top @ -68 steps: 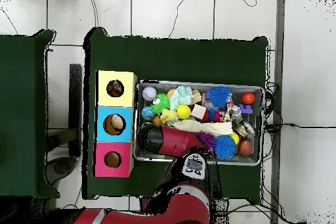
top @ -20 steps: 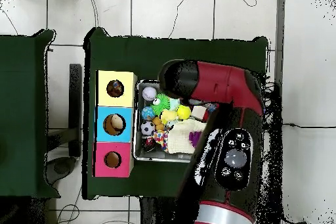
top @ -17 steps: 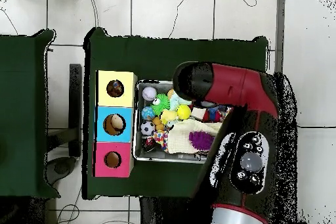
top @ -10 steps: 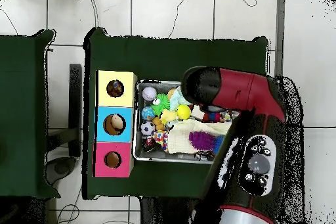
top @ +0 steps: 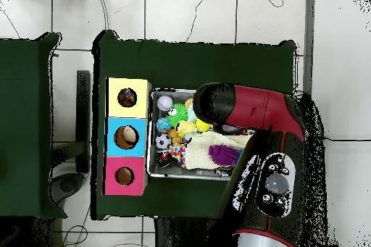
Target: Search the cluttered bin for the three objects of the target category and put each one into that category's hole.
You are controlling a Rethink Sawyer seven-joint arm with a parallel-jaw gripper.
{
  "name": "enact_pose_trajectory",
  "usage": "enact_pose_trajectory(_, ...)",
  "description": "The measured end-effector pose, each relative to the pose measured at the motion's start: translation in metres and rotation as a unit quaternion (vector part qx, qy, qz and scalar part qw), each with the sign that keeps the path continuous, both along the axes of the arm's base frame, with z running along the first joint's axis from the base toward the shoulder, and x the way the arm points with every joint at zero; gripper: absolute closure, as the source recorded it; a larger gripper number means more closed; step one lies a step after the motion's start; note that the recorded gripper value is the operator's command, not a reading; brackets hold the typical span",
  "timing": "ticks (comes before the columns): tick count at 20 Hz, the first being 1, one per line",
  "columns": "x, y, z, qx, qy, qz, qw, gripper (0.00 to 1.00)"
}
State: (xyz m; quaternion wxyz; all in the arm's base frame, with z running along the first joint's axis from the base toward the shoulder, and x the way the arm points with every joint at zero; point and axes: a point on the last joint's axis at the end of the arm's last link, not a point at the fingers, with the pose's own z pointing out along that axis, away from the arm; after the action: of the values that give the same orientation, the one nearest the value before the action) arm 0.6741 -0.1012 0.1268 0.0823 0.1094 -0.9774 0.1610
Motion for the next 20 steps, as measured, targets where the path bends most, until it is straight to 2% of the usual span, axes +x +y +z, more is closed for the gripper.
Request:
enact_pose_trajectory(8, -0.010, 0.017, -0.006, 0.007, 0.012, 0.007, 0.9999, 1.00)
enact_pose_trajectory(18, -0.019, 0.019, -0.012, 0.010, 0.022, 0.005, 0.9997, 1.00)
enact_pose_trajectory(19, -0.020, 0.019, -0.012, 0.011, 0.023, 0.005, 0.9997, 0.00)
enact_pose_trajectory(20, -0.020, 0.019, -0.012, 0.011, 0.023, 0.005, 0.9997, 0.00)
